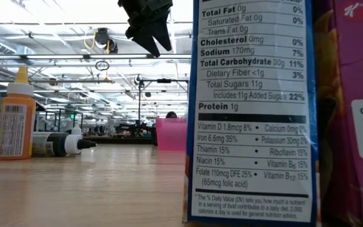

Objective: Pick & Place Kitchen Items
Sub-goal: Put the green cereal box into the pink bin

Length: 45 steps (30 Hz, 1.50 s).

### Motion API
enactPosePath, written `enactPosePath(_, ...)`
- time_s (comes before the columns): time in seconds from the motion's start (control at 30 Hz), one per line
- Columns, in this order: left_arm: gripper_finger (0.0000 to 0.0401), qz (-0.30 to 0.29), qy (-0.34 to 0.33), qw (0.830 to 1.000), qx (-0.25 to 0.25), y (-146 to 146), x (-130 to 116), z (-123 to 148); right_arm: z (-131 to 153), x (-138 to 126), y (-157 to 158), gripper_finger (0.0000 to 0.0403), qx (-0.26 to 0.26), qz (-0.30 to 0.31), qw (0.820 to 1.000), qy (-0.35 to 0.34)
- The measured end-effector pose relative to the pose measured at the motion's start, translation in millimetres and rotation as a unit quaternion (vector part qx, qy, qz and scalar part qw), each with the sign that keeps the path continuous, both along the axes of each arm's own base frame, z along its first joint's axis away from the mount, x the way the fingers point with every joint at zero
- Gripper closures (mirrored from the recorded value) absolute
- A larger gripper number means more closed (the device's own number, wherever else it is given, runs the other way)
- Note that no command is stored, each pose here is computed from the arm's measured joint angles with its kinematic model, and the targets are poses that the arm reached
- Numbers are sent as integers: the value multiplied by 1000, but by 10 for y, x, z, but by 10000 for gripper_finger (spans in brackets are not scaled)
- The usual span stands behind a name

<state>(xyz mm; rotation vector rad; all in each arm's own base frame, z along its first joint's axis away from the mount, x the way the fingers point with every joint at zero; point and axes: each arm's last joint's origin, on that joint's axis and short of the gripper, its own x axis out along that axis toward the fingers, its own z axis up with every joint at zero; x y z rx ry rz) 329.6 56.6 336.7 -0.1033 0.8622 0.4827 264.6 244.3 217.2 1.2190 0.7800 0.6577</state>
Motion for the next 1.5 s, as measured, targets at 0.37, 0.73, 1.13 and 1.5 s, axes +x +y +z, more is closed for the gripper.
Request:
enactPosePath(0.37,66,0,0,1000,0,0,0,0,0,-6,6,16,2,1,1000,2)
enactPosePath(0.73,66,0,0,1000,0,0,0,1,27,-75,-141,7,-69,-87,992,57)
enactPosePath(1.13,66,5,-3,1000,-4,-2,0,1,389,-378,-236,6,-277,-119,934,192)
enactPosePath(1.5,66,5,-3,1000,-4,-1,0,0,285,-299,-147,5,-373,-75,893,240)
